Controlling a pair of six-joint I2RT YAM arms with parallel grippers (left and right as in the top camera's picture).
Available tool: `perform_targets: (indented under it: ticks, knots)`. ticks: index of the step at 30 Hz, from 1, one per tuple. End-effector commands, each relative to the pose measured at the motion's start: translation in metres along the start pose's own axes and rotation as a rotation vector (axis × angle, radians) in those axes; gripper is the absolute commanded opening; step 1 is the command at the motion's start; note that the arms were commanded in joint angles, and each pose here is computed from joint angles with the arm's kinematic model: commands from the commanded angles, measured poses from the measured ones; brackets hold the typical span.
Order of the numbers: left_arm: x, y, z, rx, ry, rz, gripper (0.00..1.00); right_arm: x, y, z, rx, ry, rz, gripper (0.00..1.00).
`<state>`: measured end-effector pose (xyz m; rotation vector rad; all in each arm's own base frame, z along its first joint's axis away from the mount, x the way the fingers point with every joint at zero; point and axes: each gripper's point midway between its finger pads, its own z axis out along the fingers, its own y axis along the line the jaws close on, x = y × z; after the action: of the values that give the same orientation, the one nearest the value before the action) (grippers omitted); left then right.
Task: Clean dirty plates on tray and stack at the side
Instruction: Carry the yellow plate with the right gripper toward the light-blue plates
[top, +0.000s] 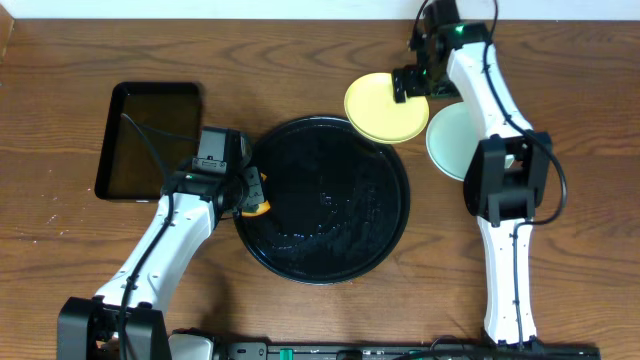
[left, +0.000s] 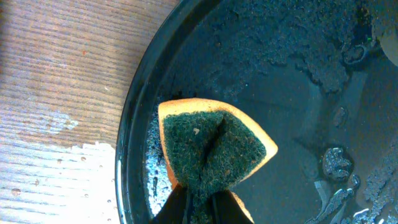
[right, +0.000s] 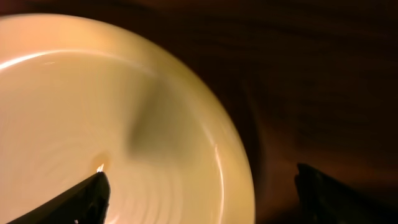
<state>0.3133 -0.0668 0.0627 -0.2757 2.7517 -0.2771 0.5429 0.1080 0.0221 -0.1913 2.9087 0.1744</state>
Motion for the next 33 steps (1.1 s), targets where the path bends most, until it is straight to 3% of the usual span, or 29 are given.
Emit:
perform_targets:
  ticks: [1,5,10,16,21,22,25,33]
  knots:
    - [-0.007,0.001,-0.002,-0.008,-0.019,-0.004,0.08,-0.008,-0.003,0.004,0.014,-0.027,-0.047,0.92]
    - [-0.007,0.001,-0.002,-0.008,-0.019,-0.004,0.08,-0.015,0.002,0.005,0.037,-0.058,-0.064,0.86]
    - [-0.007,0.001,-0.002,-0.008,-0.019,-0.004,0.08,-0.01,-0.009,0.01,0.114,-0.039,-0.067,0.6]
    - [-0.007,0.001,-0.002,-0.008,-0.019,-0.004,0.08,0.006,-0.012,0.025,0.121,0.03,-0.064,0.54]
    - [-0.007,0.001,-0.002,-0.008,-0.019,-0.004,0.08,0.01,-0.009,0.03,0.116,0.043,-0.061,0.27]
    - [-0.007,0.001,-0.002,-0.008,-0.019,-0.004,0.08,0.01,-0.009,0.03,0.116,0.042,-0.049,0.16]
    - [-0.007,0.001,-0.002,-0.008,-0.018,-0.004,0.08,0.01,-0.006,0.03,0.101,0.042,-0.034,0.01]
    - [-0.007,0.001,-0.002,-0.008,-0.018,-0.004,0.08,-0.003,0.003,0.005,0.058,-0.011,0.028,0.01]
